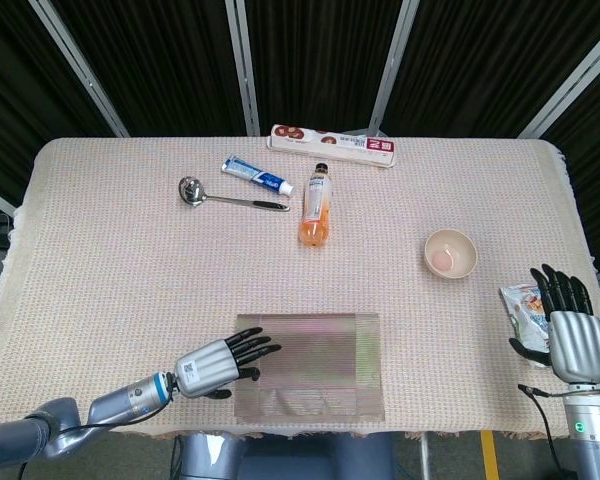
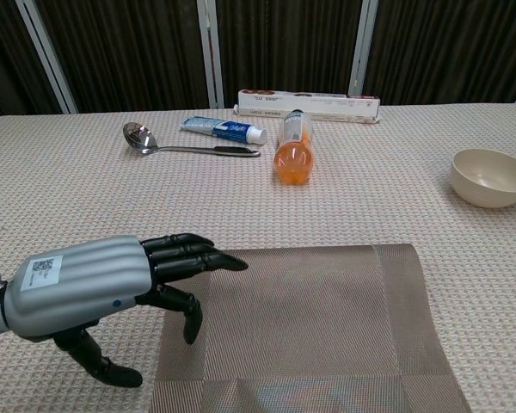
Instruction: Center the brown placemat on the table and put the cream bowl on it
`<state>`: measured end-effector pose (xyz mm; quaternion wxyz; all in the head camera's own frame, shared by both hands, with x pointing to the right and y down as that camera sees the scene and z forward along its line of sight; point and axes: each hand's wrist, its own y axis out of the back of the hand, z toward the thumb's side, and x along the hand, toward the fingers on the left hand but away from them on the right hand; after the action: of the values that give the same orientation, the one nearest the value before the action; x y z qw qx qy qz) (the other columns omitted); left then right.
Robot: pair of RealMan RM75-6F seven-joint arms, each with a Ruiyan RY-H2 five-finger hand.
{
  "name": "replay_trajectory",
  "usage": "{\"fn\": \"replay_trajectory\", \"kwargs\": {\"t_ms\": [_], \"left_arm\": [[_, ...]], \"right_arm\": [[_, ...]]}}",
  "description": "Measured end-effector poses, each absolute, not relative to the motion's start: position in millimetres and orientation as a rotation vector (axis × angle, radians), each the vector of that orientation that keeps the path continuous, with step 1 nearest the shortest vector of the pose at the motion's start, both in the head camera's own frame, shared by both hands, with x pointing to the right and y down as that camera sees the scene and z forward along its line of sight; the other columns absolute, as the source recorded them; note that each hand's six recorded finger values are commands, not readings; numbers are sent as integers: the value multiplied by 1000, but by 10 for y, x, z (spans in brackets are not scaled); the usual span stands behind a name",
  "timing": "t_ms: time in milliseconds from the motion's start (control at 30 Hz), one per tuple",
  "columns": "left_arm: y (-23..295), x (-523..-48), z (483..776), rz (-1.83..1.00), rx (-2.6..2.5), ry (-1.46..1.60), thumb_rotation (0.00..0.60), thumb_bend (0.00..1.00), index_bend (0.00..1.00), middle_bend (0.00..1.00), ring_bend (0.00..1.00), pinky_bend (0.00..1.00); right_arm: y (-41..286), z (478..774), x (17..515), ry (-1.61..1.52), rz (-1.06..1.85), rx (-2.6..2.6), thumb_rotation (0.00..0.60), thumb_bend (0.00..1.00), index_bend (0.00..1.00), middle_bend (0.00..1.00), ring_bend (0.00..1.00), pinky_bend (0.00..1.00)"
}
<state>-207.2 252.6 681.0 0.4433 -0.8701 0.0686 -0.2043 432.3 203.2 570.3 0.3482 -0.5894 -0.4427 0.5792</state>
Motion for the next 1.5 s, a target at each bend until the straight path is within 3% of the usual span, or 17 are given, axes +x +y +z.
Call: {"fn": "replay_trajectory", "kwargs": {"t_ms": [300,1500], "left_arm": [[2738,-2089,6836,-511,-2202,98,600,148,447,0,0,0],[2838,-1870,6957,-506,-2206,84,600,154,459,0,0,0]], "right_arm": [[2032,5713,4327,-1145,1507,-1529,600,0,0,0,0,0],[2032,5692,4342,-1144,1507,-1529,600,0,0,0,0,0]]}}
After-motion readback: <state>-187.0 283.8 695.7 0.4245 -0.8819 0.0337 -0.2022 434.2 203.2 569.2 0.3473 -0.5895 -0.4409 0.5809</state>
